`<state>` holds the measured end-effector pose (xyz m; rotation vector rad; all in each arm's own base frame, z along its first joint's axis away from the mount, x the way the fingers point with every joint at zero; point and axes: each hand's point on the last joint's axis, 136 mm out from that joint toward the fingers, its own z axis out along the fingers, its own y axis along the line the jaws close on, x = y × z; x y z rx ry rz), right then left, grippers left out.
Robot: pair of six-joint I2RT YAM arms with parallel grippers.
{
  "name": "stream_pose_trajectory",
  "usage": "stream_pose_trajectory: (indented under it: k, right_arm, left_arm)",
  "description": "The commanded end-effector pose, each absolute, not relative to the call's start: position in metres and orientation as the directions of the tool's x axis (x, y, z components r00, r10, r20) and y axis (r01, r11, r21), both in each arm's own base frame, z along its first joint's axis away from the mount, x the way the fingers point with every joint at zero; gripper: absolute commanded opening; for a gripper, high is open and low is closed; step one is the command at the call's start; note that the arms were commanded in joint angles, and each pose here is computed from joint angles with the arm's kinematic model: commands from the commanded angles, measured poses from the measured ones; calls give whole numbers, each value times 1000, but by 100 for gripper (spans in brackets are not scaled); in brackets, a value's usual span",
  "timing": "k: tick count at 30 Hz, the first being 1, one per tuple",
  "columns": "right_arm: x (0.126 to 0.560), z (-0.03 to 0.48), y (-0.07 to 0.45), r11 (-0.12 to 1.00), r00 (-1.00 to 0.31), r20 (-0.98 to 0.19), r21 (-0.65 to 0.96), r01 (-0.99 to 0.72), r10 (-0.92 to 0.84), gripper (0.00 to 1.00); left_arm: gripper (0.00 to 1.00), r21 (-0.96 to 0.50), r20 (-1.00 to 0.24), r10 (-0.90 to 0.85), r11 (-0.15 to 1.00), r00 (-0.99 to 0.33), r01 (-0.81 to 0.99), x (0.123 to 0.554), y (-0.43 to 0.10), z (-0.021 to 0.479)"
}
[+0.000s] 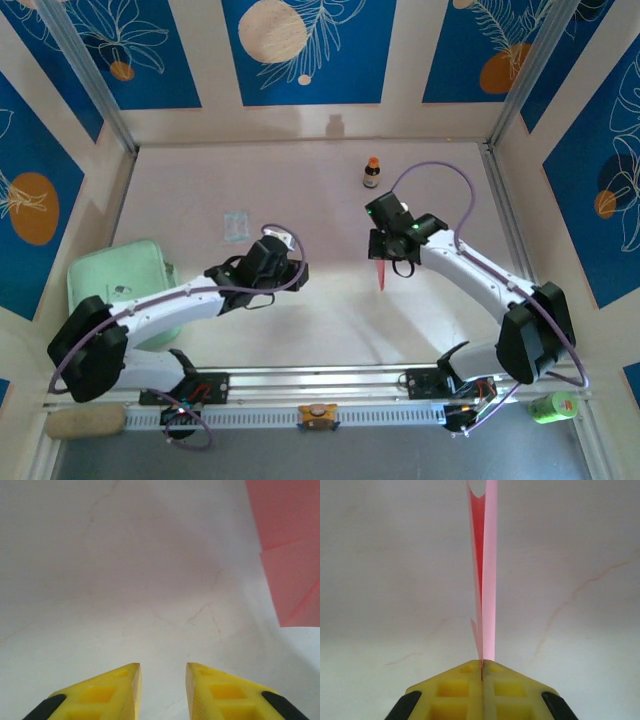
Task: Fold a paper plane with a square sheet of paper (pick it up from the middle)
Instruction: Turn over the paper at the center of the table.
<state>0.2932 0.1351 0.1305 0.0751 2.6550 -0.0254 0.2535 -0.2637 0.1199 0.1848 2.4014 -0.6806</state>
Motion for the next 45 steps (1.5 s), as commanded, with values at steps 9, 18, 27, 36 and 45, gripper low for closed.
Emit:
stream_pose_trajectory:
  k: [9, 18, 27, 36, 45]
  right_arm:
    - [289, 89, 182, 895, -917, -293, -427, -127, -270, 0]
    - [276, 72, 300, 929, -900, -237, -142, -341, -367, 22]
    - [275, 114, 299, 872, -942, -286, 400, -283, -175, 40]
    - [272, 108, 220, 620, -974, -199, 779, -89, 111, 27]
    - [278, 74, 212, 571, -984, -63, 820, 43, 164, 14]
  left_arm:
    - [33, -368, -692, -221, 927, -687, 72, 256, -191, 139]
    - [37, -366, -705, -246, 929, -665, 44, 250, -176, 145]
    - [42, -328, -712, -172, 939, -681, 107, 251, -185, 154]
    - [43, -399, -661, -141, 898, -737, 186, 260, -225, 145]
    - [41, -531, -446, -35, 815, -894, 233, 262, -288, 109]
